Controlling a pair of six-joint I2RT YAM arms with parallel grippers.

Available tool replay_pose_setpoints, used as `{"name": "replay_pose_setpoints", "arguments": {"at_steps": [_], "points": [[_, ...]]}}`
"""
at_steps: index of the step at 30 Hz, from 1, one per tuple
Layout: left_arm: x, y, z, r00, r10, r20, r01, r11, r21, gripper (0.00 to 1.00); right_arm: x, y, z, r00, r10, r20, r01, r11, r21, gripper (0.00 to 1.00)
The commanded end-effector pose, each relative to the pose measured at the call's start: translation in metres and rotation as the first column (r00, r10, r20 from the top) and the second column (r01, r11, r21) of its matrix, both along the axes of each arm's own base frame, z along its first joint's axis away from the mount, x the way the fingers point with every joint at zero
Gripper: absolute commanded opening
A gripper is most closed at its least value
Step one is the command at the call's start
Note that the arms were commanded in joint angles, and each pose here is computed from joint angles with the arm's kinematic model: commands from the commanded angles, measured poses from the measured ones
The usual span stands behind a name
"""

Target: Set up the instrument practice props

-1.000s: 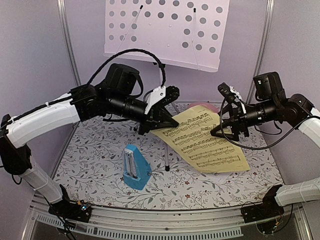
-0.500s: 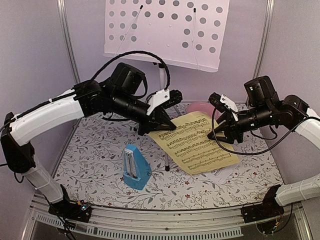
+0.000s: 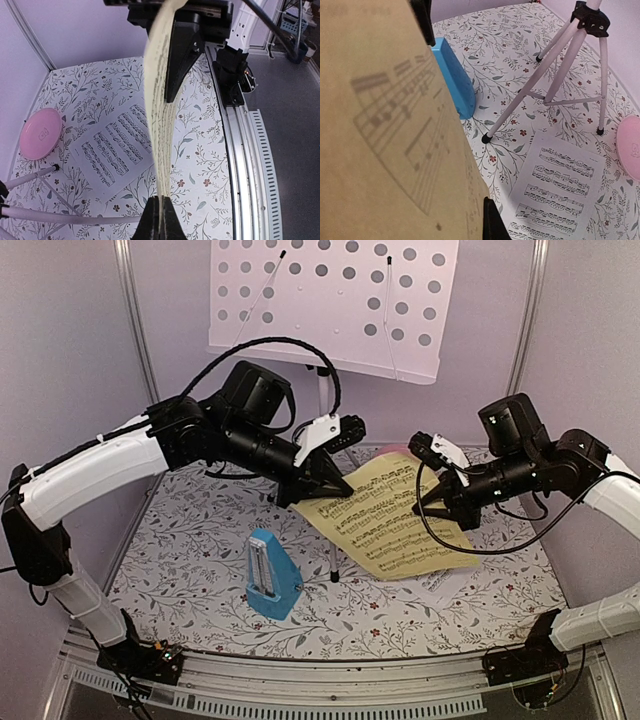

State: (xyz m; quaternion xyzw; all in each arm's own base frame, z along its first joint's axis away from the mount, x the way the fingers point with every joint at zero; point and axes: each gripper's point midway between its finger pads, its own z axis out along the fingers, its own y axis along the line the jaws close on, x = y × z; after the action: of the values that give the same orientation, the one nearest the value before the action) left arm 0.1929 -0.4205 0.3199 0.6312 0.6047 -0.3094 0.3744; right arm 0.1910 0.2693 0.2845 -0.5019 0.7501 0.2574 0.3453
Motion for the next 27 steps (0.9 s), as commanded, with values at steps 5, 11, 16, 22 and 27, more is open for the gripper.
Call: {"name": "replay_pose_setpoints", "arguments": {"at_steps": [5,11,16,22,27], "points": [[0.020,0.012,0.041,0.988,0.128,0.088,-0.119,0.988,-0.094,0.19,-0.011,0.014,0.054,0.998,0.051,0.029,-0.055,0.985,0.161,0.00],[0.034,0.059,0.127,0.905,0.366,0.216,-0.267,0.885,-0.382,0.61,-0.024,0.019,0.113,0.995,0.087,0.058,-0.100,0.947,0.305,0.00],[0.044,0.099,0.180,0.804,0.552,0.223,-0.378,0.762,-0.526,0.60,-0.032,0.019,0.159,0.988,0.109,0.108,-0.142,0.917,0.372,0.00],[0.073,0.139,0.213,0.616,0.765,0.189,-0.557,0.592,-0.583,0.61,-0.035,0.024,0.215,0.973,0.133,0.188,-0.202,0.886,0.418,0.00],[0.083,0.157,0.226,0.514,0.839,0.179,-0.608,0.504,-0.613,0.61,-0.036,0.027,0.260,0.955,0.121,0.272,-0.244,0.843,0.479,0.00]]}}
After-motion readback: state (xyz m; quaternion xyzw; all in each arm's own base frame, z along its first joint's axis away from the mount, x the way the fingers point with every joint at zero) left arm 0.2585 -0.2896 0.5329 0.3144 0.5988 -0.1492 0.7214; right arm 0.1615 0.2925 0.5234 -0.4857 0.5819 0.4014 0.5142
